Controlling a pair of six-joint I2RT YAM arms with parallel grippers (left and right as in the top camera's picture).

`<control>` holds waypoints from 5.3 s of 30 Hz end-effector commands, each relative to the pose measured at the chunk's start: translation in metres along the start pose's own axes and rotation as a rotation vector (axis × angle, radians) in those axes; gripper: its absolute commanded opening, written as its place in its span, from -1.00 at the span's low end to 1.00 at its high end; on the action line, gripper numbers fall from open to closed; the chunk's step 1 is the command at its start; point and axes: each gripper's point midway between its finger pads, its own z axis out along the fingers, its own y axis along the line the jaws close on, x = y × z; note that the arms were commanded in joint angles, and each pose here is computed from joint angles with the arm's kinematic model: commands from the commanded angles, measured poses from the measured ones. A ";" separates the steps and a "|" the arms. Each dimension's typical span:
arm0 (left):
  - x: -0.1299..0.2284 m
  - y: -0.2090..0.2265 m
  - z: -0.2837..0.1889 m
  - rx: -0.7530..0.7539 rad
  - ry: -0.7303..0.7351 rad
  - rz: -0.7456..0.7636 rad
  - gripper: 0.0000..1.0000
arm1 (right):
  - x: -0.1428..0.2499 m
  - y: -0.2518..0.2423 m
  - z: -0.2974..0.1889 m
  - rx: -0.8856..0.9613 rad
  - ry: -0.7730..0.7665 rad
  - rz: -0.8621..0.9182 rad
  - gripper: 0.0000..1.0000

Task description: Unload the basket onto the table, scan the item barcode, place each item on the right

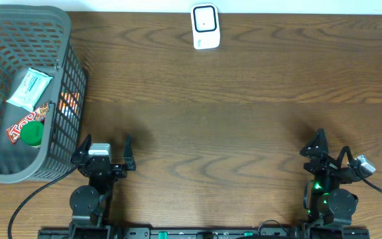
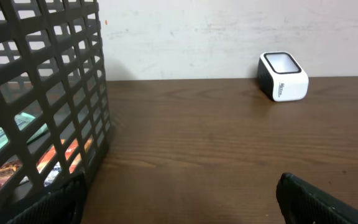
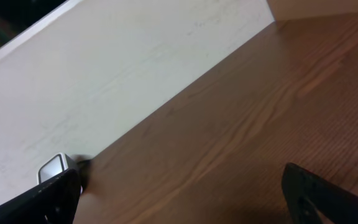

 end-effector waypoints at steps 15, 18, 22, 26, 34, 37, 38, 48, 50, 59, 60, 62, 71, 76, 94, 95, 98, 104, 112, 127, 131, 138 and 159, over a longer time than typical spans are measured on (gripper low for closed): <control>0.021 0.002 0.002 -0.010 0.068 -0.003 0.95 | 0.008 0.012 -0.001 -0.048 0.032 0.002 0.98; 0.021 0.002 0.002 -0.010 0.068 -0.003 0.96 | 0.008 0.012 -0.001 -0.048 0.032 0.002 0.99; 0.020 0.002 0.002 -0.010 0.067 -0.003 0.96 | 0.008 0.012 -0.001 -0.048 0.032 0.002 0.99; 0.021 0.002 0.002 -0.010 0.068 -0.003 0.96 | 0.008 0.012 -0.001 -0.048 0.032 0.002 0.98; 0.021 0.002 0.002 -0.010 0.068 -0.003 0.95 | 0.008 0.012 -0.001 -0.048 0.032 0.002 0.98; 0.021 0.002 0.002 -0.010 0.068 -0.003 0.95 | 0.008 0.012 -0.001 -0.048 0.032 0.002 0.98; 0.020 0.002 0.002 -0.010 0.067 -0.003 0.96 | 0.008 0.012 -0.001 -0.048 0.032 0.002 0.99; 0.021 0.002 0.002 -0.010 0.068 -0.003 0.96 | 0.008 0.012 -0.001 -0.048 0.032 0.002 0.99; 0.021 0.002 0.002 -0.009 0.068 -0.003 0.96 | 0.008 0.012 -0.001 -0.048 0.032 0.002 0.99; 0.021 0.002 0.002 -0.010 0.068 -0.003 0.96 | 0.008 0.012 -0.001 -0.048 0.032 0.002 0.99; 0.021 0.002 0.002 -0.010 0.068 -0.003 0.96 | 0.008 0.011 -0.001 -0.048 0.032 0.002 0.98; 0.020 0.002 0.002 -0.010 0.067 -0.003 0.96 | 0.008 0.011 -0.001 -0.048 0.032 0.002 0.98; 0.020 0.002 0.002 -0.010 0.067 -0.003 0.96 | 0.008 0.012 -0.001 -0.048 0.032 0.002 0.99; 0.021 0.002 0.002 -0.010 0.068 -0.003 0.96 | 0.008 0.012 -0.001 -0.048 0.032 0.002 0.99; 0.017 0.000 0.002 -0.002 0.057 -0.049 0.95 | 0.008 0.012 -0.001 -0.048 0.032 0.002 0.98; 0.016 -0.003 0.002 0.015 0.056 -0.050 0.96 | 0.008 0.011 -0.001 -0.048 0.032 0.002 0.99; 0.010 -0.025 -0.002 0.147 0.047 -0.052 0.95 | 0.008 0.012 -0.001 -0.048 0.032 0.002 0.99; -0.002 -0.043 -0.014 0.253 0.085 -0.076 0.96 | 0.008 0.012 -0.001 -0.048 0.032 0.002 0.99; -0.046 -0.042 -0.038 0.252 0.109 -0.085 0.96 | 0.008 0.012 -0.001 -0.048 0.032 0.002 0.99; -0.075 -0.071 -0.060 0.428 0.147 -0.208 0.95 | 0.008 0.012 -0.001 -0.048 0.032 0.002 0.99; -0.074 -0.071 -0.052 0.416 0.229 -0.236 0.96 | 0.008 0.011 -0.001 -0.048 0.032 0.002 0.99; -0.068 -0.068 -0.015 0.369 0.473 -0.224 0.96 | 0.008 0.012 -0.001 -0.048 0.032 0.002 0.99; -0.050 -0.013 0.030 0.030 0.651 -0.136 0.95 | 0.008 0.012 -0.001 -0.048 0.032 0.002 0.99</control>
